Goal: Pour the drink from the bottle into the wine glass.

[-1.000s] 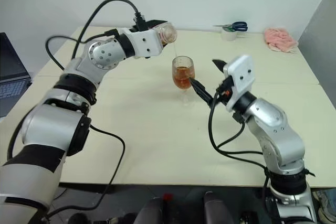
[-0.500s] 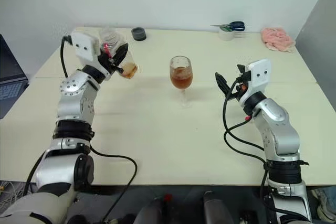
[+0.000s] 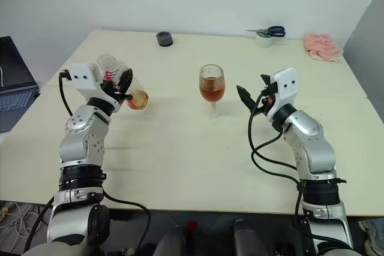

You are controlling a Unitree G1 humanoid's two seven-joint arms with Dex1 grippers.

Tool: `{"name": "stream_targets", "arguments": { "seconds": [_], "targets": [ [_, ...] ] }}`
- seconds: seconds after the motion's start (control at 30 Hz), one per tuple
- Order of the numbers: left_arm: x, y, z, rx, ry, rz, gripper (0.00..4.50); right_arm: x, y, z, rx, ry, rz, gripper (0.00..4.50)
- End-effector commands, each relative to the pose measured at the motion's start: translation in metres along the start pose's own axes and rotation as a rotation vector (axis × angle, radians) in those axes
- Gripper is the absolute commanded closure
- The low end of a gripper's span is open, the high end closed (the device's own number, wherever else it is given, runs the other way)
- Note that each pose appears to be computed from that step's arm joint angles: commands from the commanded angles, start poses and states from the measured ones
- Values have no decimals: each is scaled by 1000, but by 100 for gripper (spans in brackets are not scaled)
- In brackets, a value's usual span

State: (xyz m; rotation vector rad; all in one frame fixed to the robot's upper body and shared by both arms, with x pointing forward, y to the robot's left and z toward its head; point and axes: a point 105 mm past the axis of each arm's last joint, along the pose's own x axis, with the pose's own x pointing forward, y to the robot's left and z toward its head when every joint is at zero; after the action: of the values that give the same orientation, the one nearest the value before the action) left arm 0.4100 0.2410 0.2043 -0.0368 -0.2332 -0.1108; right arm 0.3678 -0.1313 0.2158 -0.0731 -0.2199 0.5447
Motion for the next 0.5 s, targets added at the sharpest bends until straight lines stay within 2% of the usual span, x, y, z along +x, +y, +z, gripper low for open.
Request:
{"name": "stream_targets", "arguments": {
  "seconds": [0.03,0.07,0.2,0.33,0.37,0.5],
  "targets": [
    [5,2,5,-6,-43,12,281,-1,1,16,-27,-51,8,0],
    [6,4,2,-5,-37,23,281,-1,1,16,-29,-51,4,0],
    [6,7,-15,19,14,37,149,-1,-3,17,-36,-54,-18,0],
    [5,8,-22,33,32,36,17,-1,-4,18,-38,-52,-23,0],
    [4,8,-22,41,33,36,3,-2,-4,18,-39,-52,-22,0],
    [-2,6,-19,81,36,0,3,-4,-2,17,-39,-43,-4,0]
  ]
}}
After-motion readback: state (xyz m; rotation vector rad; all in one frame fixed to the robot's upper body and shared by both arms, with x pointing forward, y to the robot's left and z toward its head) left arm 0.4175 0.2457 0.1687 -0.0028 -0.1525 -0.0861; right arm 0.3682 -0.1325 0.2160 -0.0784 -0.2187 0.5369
